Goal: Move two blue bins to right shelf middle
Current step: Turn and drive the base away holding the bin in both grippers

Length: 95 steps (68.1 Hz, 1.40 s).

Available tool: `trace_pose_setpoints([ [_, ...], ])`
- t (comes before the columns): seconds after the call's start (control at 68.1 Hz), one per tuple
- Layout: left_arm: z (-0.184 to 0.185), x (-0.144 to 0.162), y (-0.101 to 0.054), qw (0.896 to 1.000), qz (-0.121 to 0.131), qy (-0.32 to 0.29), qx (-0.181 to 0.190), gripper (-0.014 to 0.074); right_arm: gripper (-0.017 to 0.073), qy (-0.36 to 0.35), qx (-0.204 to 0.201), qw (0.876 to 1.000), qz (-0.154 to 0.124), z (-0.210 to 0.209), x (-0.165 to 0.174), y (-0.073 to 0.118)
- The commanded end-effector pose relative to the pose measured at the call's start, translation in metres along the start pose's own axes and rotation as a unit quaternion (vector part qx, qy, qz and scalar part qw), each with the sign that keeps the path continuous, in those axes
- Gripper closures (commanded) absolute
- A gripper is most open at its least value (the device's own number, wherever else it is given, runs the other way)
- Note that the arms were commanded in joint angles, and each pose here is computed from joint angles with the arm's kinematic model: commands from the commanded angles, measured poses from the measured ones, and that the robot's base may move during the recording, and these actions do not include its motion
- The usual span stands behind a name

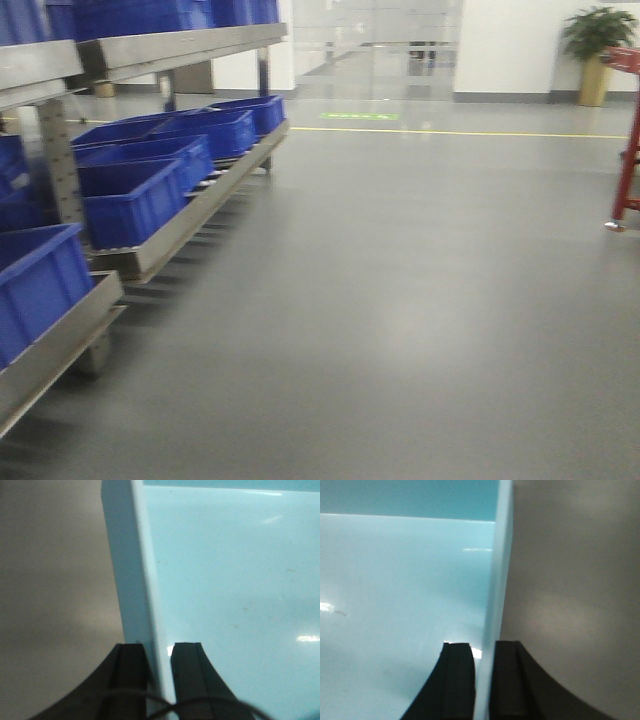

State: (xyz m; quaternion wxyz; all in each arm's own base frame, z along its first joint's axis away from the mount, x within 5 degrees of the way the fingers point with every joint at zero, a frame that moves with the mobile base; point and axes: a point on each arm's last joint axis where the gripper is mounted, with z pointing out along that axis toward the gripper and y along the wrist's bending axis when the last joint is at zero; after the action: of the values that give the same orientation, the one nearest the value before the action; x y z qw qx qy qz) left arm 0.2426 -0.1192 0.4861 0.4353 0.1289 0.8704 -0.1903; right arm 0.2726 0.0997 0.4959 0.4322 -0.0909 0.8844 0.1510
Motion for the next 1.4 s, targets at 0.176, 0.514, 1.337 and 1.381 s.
trace_pose_setpoints([
  [0.176,-0.0085,-0.0032,0.0004,1.000,0.008,-0.020,-0.003,0.0704,0.0712,-0.038,0.018,0.999,-0.016,-0.0078,-0.0075,-0.0043],
  [0.514,-0.0085,-0.0032,0.0004,1.000,0.008,-0.020,-0.003,0.0704,0.0712,-0.038,0.018,0.999,-0.016,-0.0078,-0.0075,-0.0043],
  [1.337,-0.0085,-0.0032,0.0004,1.000,0.008,-0.020,-0.003,0.0704,0.0712,-0.038,0.018,0.999,-0.016,-0.0078,-0.0075,-0.0043],
  [1.381,-0.0085,-0.0032,0.0004,1.000,0.008,-0.020,-0.003,0.0704,0.0712,-0.038,0.018,0.999,-0.016,-0.0078,-0.0075,-0.0043],
])
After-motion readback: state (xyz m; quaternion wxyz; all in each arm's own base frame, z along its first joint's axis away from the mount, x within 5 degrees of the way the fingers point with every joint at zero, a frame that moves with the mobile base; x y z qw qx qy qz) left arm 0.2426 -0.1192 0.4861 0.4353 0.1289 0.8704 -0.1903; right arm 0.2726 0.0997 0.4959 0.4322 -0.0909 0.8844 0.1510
